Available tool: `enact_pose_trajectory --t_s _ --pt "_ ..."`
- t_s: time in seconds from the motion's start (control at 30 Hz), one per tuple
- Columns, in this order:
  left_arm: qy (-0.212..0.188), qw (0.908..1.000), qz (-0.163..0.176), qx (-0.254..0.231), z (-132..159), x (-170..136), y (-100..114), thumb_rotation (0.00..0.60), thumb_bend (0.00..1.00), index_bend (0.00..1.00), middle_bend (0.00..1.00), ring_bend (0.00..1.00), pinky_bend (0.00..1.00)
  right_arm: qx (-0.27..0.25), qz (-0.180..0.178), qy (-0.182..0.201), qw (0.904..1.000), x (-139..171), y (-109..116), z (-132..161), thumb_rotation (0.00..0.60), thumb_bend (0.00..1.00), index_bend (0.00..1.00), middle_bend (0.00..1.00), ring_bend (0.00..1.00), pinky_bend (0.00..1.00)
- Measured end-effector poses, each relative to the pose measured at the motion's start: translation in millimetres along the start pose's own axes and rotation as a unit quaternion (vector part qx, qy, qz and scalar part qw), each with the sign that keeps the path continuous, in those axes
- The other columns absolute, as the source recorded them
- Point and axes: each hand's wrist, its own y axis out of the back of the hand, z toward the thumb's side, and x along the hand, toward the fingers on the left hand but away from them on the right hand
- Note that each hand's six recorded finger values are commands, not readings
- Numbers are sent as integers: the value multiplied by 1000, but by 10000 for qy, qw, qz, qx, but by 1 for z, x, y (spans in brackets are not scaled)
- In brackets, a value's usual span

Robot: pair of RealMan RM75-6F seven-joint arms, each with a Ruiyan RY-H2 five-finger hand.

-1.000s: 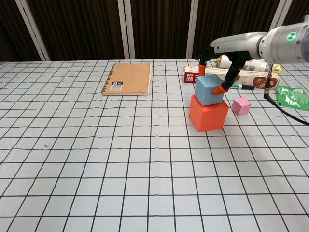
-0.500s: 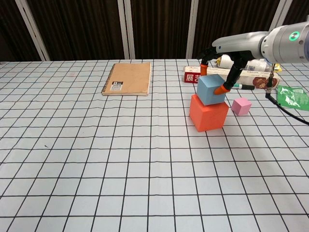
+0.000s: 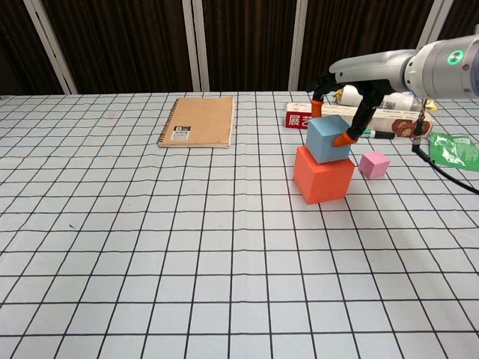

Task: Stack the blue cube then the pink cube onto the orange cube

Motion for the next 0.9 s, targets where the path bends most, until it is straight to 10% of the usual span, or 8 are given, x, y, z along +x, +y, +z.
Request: enact_pose_trajectory --t_s 0.9 --pt "6 10000 1 -13 -1 0 0 600 114 47 0 0 0 40 10 -33 10000 2 0 2 600 512 538 0 0 0"
